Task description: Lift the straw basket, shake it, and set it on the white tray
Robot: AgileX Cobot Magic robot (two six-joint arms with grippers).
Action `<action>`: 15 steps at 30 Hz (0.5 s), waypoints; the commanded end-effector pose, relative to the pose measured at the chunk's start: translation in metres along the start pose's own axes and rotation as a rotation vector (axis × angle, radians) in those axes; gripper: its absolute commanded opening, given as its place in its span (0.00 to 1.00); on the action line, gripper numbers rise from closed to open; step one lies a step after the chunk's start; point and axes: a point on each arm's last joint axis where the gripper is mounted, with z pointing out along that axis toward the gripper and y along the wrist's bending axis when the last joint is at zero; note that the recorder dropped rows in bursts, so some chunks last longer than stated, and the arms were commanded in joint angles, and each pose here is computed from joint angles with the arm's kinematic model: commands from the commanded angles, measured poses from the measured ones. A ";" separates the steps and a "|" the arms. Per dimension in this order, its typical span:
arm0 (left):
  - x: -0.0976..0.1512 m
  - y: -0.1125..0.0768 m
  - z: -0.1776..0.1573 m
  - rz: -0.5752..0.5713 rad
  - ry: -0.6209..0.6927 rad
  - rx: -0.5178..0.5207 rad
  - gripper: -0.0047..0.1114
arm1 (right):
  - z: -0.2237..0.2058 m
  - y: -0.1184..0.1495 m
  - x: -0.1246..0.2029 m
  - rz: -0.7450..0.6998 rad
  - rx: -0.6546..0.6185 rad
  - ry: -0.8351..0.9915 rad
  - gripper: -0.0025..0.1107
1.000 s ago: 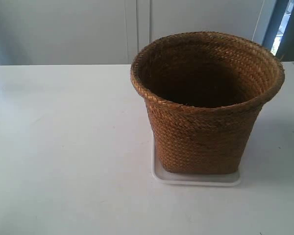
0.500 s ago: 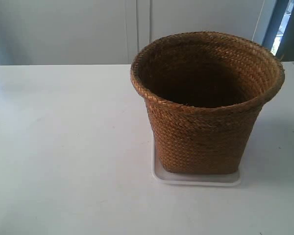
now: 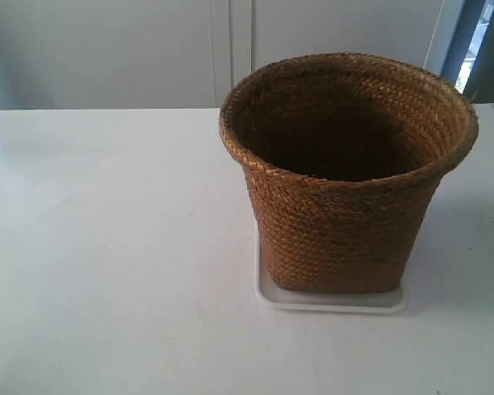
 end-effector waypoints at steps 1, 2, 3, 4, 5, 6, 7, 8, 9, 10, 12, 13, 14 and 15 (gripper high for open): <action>0.002 0.000 0.001 0.004 0.002 0.004 0.04 | 0.003 0.003 0.014 -0.076 -0.020 0.008 0.02; 0.002 0.000 0.001 0.004 0.002 0.004 0.04 | 0.004 0.004 0.018 -0.089 -0.024 0.022 0.02; 0.002 0.000 0.001 0.004 0.002 0.004 0.04 | 0.005 0.004 0.023 -0.099 -0.028 0.035 0.02; 0.002 0.000 0.001 0.004 0.002 0.004 0.04 | 0.006 0.005 0.027 -0.101 -0.030 0.046 0.02; 0.002 0.000 0.001 0.004 0.002 0.004 0.04 | 0.007 0.005 0.032 -0.101 -0.032 0.062 0.02; 0.002 0.000 0.001 0.004 0.002 0.004 0.04 | 0.007 0.006 0.037 -0.100 -0.035 0.082 0.02; 0.002 0.000 0.001 0.004 0.002 0.004 0.04 | 0.008 0.006 0.042 -0.097 -0.037 0.099 0.02; 0.002 0.000 0.001 0.004 0.002 0.004 0.04 | 0.009 0.006 0.047 -0.096 -0.039 0.112 0.02; 0.002 0.000 0.001 0.004 0.002 0.004 0.04 | 0.009 0.007 0.051 -0.091 -0.040 0.123 0.02; 0.002 0.000 0.001 0.004 0.002 0.004 0.04 | 0.009 0.007 0.052 -0.091 -0.041 0.126 0.02; 0.002 0.000 0.001 0.004 0.002 0.004 0.04 | 0.009 0.007 0.053 -0.091 -0.042 0.137 0.02; 0.002 0.000 0.001 0.004 0.002 0.004 0.04 | 0.009 0.007 0.055 -0.092 -0.045 0.167 0.02; 0.002 0.000 0.001 0.004 0.002 0.004 0.04 | 0.008 0.007 0.056 -0.089 -0.046 0.178 0.02; 0.002 0.000 0.001 0.004 0.002 0.004 0.04 | 0.008 0.007 0.059 -0.069 -0.047 0.205 0.02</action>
